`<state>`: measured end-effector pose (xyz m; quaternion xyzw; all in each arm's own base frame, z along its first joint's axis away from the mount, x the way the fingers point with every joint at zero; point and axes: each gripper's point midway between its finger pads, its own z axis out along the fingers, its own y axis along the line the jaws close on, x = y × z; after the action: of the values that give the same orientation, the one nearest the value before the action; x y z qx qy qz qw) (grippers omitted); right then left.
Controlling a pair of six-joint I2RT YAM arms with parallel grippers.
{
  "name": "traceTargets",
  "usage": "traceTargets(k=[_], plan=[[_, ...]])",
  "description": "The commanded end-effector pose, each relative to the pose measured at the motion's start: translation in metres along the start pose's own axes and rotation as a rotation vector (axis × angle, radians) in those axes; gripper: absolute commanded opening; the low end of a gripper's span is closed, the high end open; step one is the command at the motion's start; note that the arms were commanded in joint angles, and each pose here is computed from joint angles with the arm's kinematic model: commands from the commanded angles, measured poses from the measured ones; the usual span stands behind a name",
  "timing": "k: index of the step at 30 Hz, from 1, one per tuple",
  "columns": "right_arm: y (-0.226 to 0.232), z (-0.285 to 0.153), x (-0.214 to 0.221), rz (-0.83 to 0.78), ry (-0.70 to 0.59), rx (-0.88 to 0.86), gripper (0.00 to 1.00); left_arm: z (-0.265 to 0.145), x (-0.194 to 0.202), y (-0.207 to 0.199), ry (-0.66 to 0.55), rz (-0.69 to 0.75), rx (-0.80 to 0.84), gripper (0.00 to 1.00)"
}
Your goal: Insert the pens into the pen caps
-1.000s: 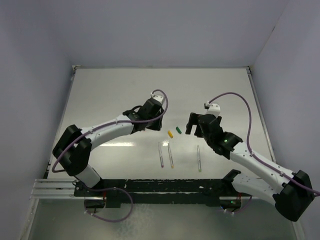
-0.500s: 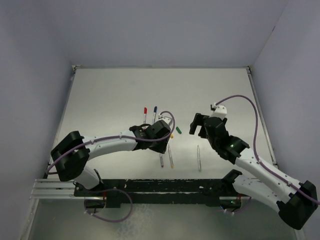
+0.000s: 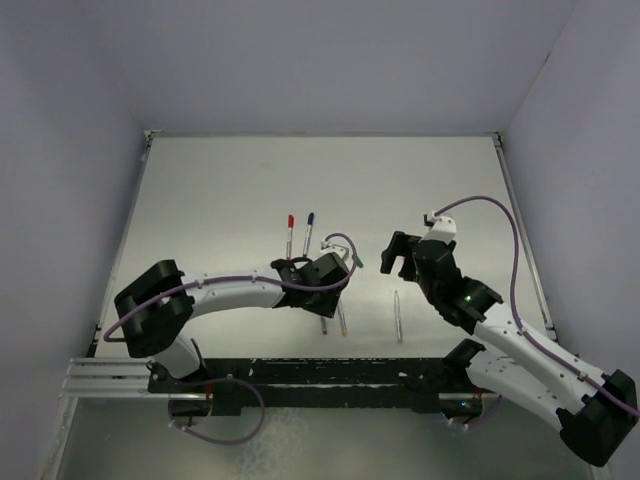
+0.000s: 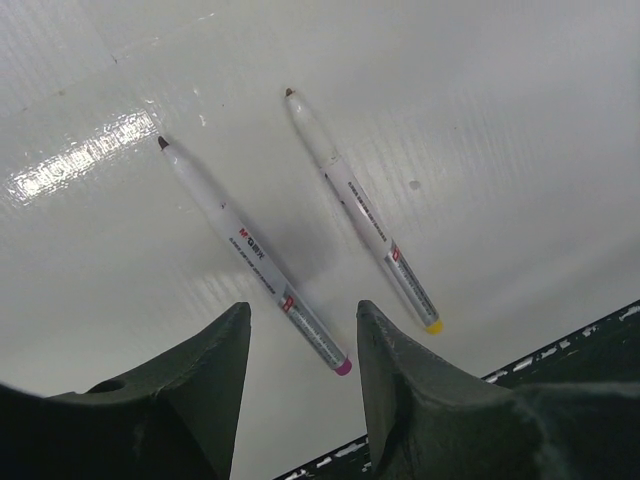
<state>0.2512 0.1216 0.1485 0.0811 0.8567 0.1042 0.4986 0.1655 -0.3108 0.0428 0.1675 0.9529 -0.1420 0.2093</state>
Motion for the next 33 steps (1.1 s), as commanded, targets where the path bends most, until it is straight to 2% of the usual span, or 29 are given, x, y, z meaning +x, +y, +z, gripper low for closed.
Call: traceTargets(k=[1,16,19,24,33], plan=[[0.007,0.002,-0.009,0.043,-0.035,-0.024,1.0,0.004,0.001,0.003,-0.003,-0.017,-0.028,0.5],[0.014,-0.003,-0.013,0.069,-0.047,-0.071,1.0,0.026,0.019,0.03,0.056,0.008,-0.174,0.5],[0.016,-0.007,-0.017,0.08,-0.055,-0.082,1.0,0.025,0.026,0.044,0.082,0.028,-0.238,0.47],[0.015,-0.011,-0.024,0.095,-0.082,-0.085,1.0,0.019,0.034,0.061,0.108,0.051,-0.306,0.37],[0.012,-0.012,-0.025,0.102,-0.085,-0.071,1.0,0.012,0.046,0.072,0.172,0.106,-0.331,0.28]])
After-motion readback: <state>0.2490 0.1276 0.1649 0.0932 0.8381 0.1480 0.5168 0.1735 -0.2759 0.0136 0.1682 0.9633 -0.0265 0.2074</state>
